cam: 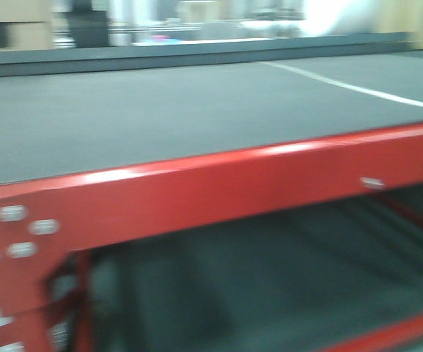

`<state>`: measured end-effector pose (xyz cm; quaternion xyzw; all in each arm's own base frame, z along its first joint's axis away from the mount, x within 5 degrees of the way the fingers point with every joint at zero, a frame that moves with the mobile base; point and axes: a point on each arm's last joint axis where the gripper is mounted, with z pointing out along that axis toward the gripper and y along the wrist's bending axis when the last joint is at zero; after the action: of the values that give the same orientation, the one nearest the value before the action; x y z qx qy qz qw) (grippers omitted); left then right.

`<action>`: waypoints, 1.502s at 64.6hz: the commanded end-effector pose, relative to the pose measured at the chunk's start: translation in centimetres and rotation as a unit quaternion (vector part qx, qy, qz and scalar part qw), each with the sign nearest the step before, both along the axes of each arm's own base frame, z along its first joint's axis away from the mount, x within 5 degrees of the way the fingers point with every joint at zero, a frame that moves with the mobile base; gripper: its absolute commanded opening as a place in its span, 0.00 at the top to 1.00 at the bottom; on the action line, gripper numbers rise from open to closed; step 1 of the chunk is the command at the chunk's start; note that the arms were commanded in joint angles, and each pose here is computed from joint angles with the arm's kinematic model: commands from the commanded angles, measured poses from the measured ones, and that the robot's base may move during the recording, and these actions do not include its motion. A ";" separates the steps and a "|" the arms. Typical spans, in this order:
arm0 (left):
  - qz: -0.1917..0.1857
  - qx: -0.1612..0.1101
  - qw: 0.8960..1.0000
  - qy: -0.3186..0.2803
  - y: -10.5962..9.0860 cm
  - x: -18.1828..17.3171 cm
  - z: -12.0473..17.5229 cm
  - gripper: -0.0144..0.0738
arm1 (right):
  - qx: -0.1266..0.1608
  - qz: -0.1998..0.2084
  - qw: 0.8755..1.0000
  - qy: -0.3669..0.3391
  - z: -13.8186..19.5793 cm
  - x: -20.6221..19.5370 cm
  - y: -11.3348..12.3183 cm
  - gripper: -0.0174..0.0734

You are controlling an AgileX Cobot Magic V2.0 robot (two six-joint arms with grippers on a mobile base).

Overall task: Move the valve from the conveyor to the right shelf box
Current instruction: 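Drive the base to the shelf of blue bins holding both valves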

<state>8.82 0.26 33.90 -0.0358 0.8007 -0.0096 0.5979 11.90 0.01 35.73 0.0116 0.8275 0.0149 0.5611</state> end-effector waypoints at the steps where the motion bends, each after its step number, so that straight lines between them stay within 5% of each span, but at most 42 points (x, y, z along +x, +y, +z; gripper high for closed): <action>1: 0.002 -0.003 0.999 -0.034 0.0 0.0 0.8 0.96 | -0.007 -0.004 0.999 -0.046 1.1 0.0 -0.1 0.99; 97: 0.002 -0.003 0.999 -0.034 0.0 0.0 0.8 0.96 | -0.007 -0.004 0.999 -0.046 1.1 0.0 -0.1 0.99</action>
<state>8.83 0.26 33.85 -0.0358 0.8011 -0.0097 0.5973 11.90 0.01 35.73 0.0123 0.8275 0.0154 0.5611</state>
